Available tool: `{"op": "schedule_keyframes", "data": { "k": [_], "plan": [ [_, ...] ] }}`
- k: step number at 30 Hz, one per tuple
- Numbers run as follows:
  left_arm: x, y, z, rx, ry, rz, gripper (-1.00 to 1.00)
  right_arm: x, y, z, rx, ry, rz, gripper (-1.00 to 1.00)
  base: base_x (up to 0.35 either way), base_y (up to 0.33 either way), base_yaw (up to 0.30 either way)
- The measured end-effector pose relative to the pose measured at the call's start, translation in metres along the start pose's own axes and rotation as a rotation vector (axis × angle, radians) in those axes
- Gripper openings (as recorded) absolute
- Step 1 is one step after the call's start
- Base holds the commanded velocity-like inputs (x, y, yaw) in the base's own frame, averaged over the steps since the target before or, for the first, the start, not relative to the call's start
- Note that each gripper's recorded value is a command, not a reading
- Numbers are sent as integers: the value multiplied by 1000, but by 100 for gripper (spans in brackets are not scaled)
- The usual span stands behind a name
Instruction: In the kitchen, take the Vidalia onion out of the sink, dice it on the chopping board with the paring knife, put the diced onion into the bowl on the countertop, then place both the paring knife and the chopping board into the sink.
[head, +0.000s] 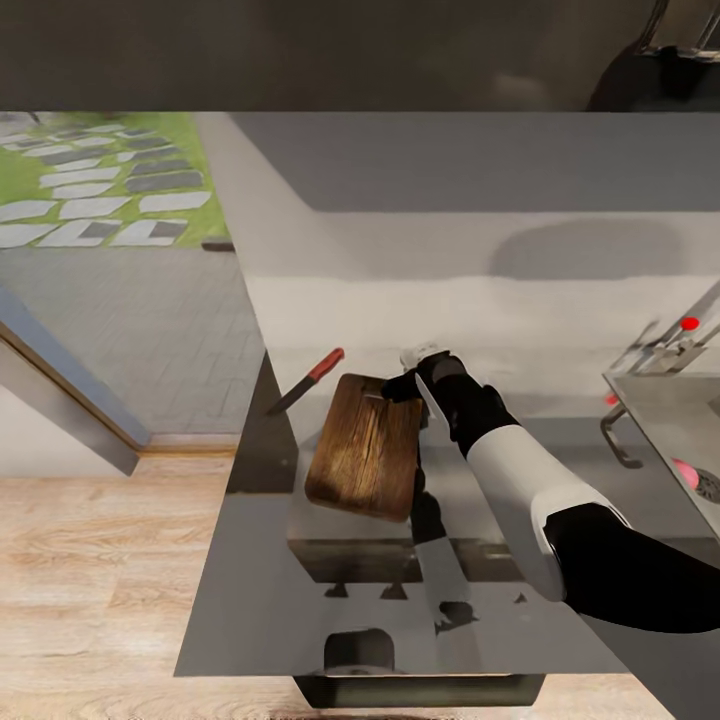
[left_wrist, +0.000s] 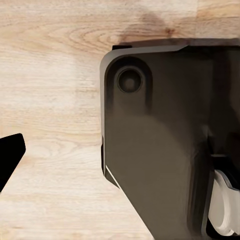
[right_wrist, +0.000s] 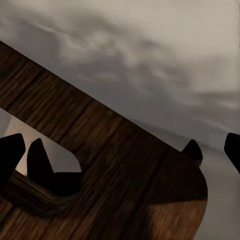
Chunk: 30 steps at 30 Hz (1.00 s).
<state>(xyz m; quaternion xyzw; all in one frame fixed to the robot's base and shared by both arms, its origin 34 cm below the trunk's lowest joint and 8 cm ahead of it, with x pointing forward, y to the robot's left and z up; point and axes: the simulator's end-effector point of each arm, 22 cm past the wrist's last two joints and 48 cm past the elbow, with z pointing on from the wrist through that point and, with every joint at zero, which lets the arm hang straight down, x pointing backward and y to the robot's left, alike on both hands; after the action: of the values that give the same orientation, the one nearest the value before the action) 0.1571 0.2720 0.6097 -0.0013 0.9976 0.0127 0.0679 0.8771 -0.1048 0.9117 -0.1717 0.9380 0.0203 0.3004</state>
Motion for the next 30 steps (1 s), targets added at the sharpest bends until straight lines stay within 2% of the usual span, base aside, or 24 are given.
{"op": "schedule_keyframes", "data": {
  "k": [16, 29, 30],
  "plan": [
    [7, -1, 0, 1, 17, 0, 100, 3, -2, 7, -4, 1, 8, 100, 0, 0, 0],
    [7, -1, 0, 1, 18, 0, 100, 3, -3, 6, 9, 0, -9, 100, 0, 0, 0],
    [7, -1, 0, 1, 18, 0, 100, 3, -3, 6, 8, 0, -9, -100, 0, 0, 0]
  ]
}}
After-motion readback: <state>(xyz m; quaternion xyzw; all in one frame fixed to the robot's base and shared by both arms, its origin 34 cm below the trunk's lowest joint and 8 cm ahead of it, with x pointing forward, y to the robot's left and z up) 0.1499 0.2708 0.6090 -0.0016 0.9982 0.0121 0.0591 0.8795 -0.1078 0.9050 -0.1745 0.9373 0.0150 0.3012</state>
